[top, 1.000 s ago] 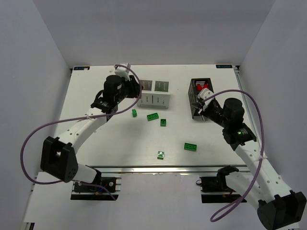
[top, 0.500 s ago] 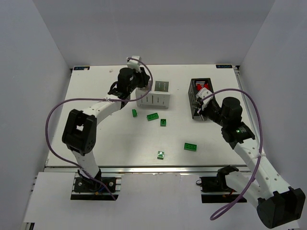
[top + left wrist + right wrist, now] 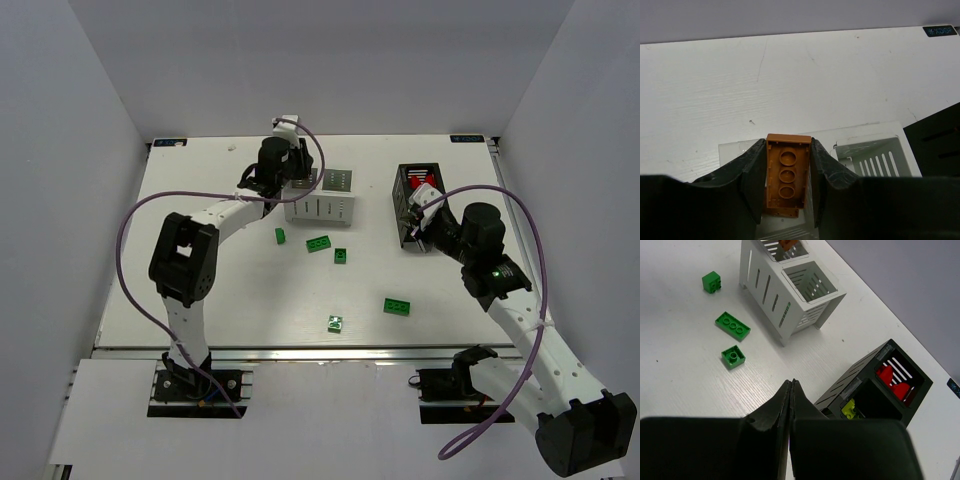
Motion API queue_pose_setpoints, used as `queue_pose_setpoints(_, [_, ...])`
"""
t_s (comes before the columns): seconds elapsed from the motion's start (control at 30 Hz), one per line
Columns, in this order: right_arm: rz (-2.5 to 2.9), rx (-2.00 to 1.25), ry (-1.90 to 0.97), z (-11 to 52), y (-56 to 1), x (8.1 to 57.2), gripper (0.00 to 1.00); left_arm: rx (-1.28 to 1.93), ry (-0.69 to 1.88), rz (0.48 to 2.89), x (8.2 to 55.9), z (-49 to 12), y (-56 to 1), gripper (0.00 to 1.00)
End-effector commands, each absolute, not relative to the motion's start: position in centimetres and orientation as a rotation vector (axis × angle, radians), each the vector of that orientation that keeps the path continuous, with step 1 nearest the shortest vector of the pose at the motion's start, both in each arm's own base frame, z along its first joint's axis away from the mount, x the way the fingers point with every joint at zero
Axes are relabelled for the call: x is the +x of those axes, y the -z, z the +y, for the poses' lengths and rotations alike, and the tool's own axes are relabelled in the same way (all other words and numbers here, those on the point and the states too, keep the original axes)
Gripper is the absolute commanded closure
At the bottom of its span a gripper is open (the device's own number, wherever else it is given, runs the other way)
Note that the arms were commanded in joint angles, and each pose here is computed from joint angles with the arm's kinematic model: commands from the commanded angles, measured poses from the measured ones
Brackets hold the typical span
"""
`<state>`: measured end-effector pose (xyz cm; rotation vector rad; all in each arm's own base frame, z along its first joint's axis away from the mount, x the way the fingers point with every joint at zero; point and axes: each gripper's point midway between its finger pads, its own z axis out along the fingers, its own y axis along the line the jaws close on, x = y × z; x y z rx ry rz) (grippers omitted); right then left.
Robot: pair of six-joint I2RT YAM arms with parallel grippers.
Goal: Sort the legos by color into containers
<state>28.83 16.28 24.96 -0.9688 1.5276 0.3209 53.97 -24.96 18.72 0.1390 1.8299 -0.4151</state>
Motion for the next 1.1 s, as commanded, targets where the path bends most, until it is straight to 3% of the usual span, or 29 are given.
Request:
queue_pose_setpoints(0.0, [1.492,-0.973,-0.322,16.5,-25.7,28.7,1.0,0.12,0.424,1.796,54.0,-25.0,-21.0,0.68])
queue_pose_setpoints(0.2, [1.493,-0.972,-0.32,16.4,-25.7,28.7,0.98,0.117,0.441,1.793,53.3,-24.9,-22.2,0.46])
queue_pose_setpoints(0.23, [1.494,-0.972,-0.321,16.4,-25.7,28.7,0.96,0.12,0.448,1.789,53.1,-24.9,-22.6,0.35])
queue_pose_setpoints(0.3, [1.494,-0.972,-0.321,16.4,-25.7,28.7,0.93,0.133,0.471,1.776,52.4,-25.0,-23.8,0.26])
queue_pose_setpoints(0.4, [1.498,-0.972,-0.321,16.4,-25.6,28.8,0.9,0.149,0.487,1.766,51.4,-24.9,-24.9,0.18])
queue_pose_setpoints(0.6, [1.509,-0.969,-0.326,16.0,-25.4,28.9,0.76,0.173,0.485,1.746,47.9,-23.4,-29.8,0.16])
queue_pose_setpoints(0.67, [1.514,-0.988,-0.352,16.2,-24.9,28.7,0.6,0.168,0.501,1.748,45.2,-22.3,-31.8,0.15])
queue_pose_setpoints(0.73, [1.516,-1.025,-0.388,16.6,-24.3,28.4,0.52,0.138,0.53,1.727,42.9,-21.4,-33.2,0.02])
queue_pose_setpoints(0.77, [1.532,-1.072,-0.433,17.1,-23.2,27.9,0.43,0.099,0.54,1.717,41.8,-20.6,-31.8,0.02])
queue_pose_setpoints(0.83, [1.539,-1.146,-0.495,17.8,-22.5,27.3,0.38,0.019,0.647,1.544,38.3,-19.3,-36.5,0.02])
queue_pose_setpoints(0.9, [1.56,-1.28,-0.629,18.9,-20.6,25.4,0.32,0.019,0.691,1.516,35.7,-18.7,-36.2,0.02])
queue_pose_setpoints(1.07, [1.674,-1.334,-0.577,17.8,-17.4,26.3,0.3,0.12,0.68,1.532,33.4,-18.6,-34.4,0.02])
